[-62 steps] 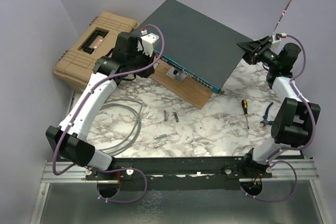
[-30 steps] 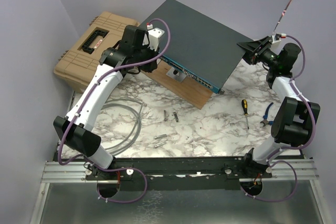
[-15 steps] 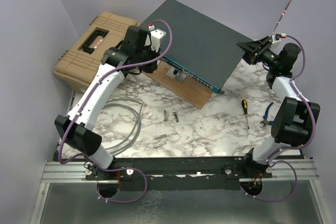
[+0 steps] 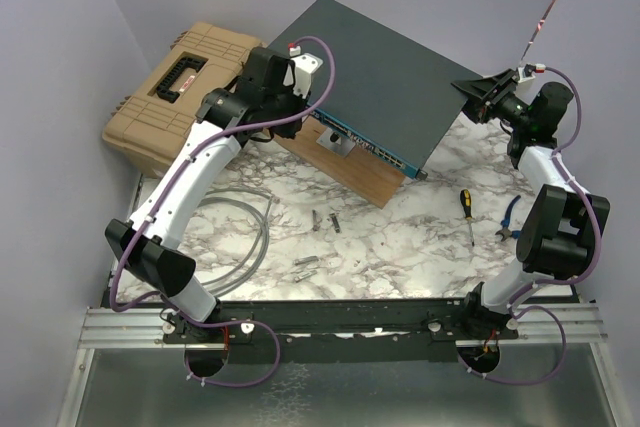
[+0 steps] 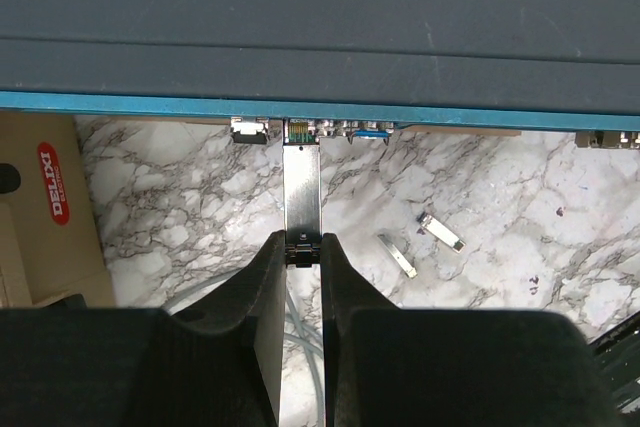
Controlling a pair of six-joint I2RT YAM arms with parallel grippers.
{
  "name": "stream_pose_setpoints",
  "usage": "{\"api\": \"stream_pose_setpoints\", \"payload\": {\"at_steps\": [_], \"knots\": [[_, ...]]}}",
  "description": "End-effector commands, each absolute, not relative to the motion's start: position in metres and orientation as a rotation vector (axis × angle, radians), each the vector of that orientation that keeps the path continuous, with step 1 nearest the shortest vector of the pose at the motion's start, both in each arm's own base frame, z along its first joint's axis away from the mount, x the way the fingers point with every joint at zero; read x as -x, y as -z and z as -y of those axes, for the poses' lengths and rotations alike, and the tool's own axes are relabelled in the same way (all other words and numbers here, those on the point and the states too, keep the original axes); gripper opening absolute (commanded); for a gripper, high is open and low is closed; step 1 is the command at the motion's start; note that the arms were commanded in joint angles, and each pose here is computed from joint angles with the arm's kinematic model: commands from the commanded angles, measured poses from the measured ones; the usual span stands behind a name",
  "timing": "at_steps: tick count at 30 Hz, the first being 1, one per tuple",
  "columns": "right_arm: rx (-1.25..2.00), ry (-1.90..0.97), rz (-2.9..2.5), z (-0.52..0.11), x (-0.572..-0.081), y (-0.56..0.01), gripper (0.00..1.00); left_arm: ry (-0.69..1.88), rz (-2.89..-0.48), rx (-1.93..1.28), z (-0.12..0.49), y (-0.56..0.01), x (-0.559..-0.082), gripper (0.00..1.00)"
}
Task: Insert the plug into the switch port
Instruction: Insert the connector into the switch port.
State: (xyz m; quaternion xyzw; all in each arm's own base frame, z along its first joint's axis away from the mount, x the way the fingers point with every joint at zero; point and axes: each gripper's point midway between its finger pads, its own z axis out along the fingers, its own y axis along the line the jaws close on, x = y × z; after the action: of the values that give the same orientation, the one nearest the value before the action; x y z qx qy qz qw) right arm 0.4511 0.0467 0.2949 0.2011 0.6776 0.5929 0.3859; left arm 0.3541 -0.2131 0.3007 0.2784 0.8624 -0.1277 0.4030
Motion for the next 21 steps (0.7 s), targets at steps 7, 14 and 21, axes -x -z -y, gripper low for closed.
{"api": "stream_pose_setpoints", "payload": {"at_steps": [7, 14, 21], "knots": [[-0.447, -1.48, -1.732, -0.045, -0.454, -0.287, 0.32, 0.23, -2.168, -0.7, 0.215, -0.304, -0.363, 0.0], [-0.447, -1.483, -1.733, -0.046, -0.454, -0.287, 0.32, 0.143, -2.183, -0.664, 0.201, -0.303, -0.366, 0.0], [-0.451, -1.484, -1.734, -0.045, -0.455, -0.286, 0.32, 0.153, -2.176, -0.663, 0.201, -0.307, -0.364, 0.0]]}}
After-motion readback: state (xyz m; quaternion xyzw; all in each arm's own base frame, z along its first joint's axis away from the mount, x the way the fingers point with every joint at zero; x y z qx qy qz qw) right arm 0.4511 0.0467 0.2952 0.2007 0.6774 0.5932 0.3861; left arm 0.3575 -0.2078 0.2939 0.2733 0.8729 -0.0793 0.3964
